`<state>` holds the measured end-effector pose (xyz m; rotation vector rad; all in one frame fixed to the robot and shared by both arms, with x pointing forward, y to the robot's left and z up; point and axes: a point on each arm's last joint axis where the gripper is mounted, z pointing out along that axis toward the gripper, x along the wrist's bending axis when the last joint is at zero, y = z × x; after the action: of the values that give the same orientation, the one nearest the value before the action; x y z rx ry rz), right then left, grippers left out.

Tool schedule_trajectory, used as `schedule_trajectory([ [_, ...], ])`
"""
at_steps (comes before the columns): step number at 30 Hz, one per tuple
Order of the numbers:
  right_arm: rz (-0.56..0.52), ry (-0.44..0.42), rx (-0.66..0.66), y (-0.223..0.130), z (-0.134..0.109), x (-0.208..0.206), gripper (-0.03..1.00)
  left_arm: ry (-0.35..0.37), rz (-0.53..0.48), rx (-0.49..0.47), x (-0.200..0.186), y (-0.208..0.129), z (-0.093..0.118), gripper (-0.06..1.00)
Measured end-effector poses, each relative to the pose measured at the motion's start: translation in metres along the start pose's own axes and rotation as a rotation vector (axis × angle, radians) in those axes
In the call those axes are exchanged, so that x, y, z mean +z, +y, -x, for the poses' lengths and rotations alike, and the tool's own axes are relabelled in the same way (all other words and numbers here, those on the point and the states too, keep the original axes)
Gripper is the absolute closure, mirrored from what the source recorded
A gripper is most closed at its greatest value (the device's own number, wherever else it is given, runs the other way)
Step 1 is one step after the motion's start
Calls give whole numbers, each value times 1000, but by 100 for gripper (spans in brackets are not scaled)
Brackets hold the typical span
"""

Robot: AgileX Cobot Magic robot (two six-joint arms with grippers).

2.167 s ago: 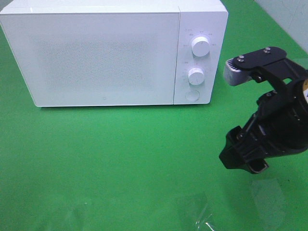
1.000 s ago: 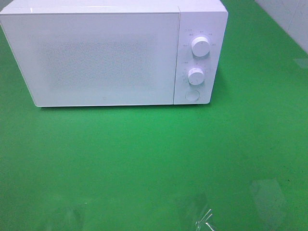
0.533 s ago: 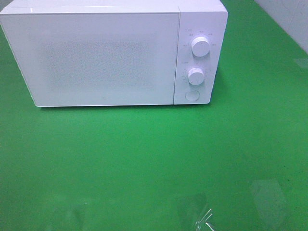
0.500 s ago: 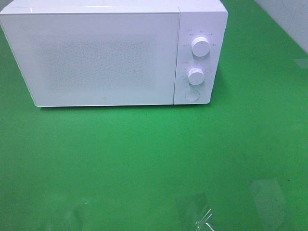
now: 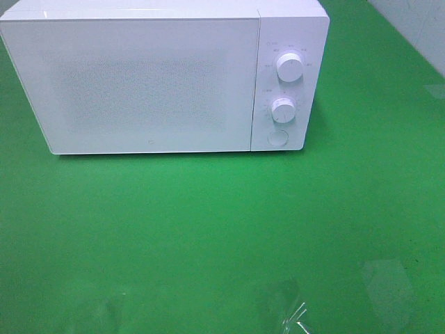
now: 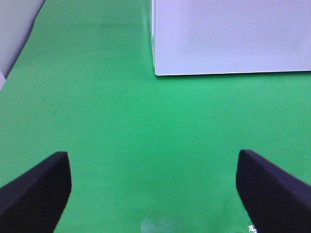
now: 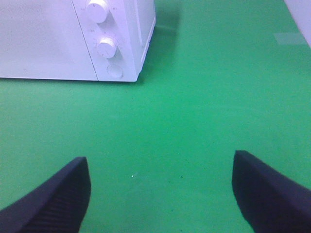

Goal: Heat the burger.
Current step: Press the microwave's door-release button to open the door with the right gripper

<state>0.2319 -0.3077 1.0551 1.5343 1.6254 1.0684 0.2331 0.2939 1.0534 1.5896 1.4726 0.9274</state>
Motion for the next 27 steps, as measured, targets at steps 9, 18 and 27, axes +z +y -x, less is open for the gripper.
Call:
schedule_trajectory([
  [9, 26, 11, -10, 26, -5, 18, 20, 0, 0, 0, 0, 0, 0, 10],
  [18, 18, 21, -23, 51, -12, 52, 20, 0, 0, 0, 0, 0, 0, 10],
  [27, -19, 29, -36, 67, -19, 92, 20, 0, 0, 0, 0, 0, 0, 10],
])
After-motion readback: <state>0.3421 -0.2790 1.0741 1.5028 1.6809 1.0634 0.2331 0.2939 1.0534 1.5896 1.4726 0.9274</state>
